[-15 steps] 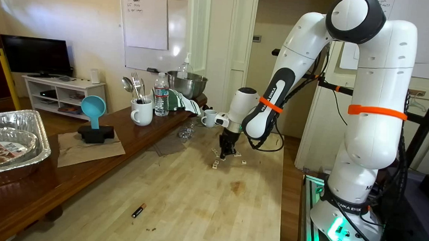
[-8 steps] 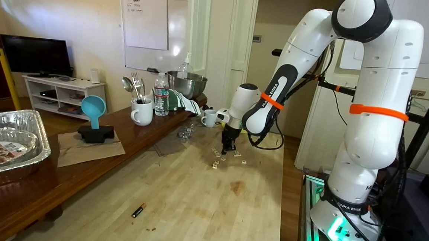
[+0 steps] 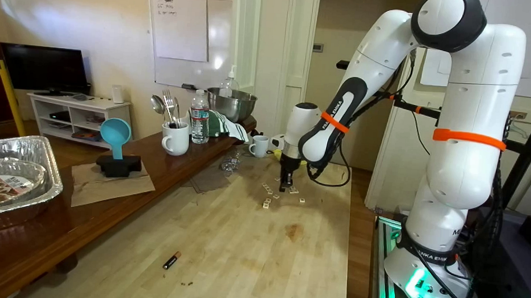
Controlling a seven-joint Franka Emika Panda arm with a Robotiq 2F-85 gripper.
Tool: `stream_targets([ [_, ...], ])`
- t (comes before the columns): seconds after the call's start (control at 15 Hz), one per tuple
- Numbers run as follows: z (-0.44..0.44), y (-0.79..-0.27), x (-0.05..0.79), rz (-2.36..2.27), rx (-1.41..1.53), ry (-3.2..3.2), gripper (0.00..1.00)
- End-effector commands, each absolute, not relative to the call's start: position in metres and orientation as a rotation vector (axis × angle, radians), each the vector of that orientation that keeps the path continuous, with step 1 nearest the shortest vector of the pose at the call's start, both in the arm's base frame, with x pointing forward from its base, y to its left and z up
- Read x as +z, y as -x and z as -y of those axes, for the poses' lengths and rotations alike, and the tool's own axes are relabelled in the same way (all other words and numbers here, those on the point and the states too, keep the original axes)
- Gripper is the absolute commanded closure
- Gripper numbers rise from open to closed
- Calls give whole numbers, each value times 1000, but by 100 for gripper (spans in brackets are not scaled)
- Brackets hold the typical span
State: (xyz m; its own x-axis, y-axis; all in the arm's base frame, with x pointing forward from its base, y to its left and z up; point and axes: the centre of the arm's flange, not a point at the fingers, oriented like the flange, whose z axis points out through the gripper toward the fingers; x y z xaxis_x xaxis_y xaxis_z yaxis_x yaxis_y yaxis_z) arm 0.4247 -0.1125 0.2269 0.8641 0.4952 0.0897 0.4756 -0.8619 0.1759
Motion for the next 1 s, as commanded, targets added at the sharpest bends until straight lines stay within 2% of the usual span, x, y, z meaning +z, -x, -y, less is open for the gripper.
stream_targets([
  [0.0, 107, -428, 228, -645, 197, -2951, 100],
  [0.93, 99, -445, 207, -559, 160, -2983, 100],
])
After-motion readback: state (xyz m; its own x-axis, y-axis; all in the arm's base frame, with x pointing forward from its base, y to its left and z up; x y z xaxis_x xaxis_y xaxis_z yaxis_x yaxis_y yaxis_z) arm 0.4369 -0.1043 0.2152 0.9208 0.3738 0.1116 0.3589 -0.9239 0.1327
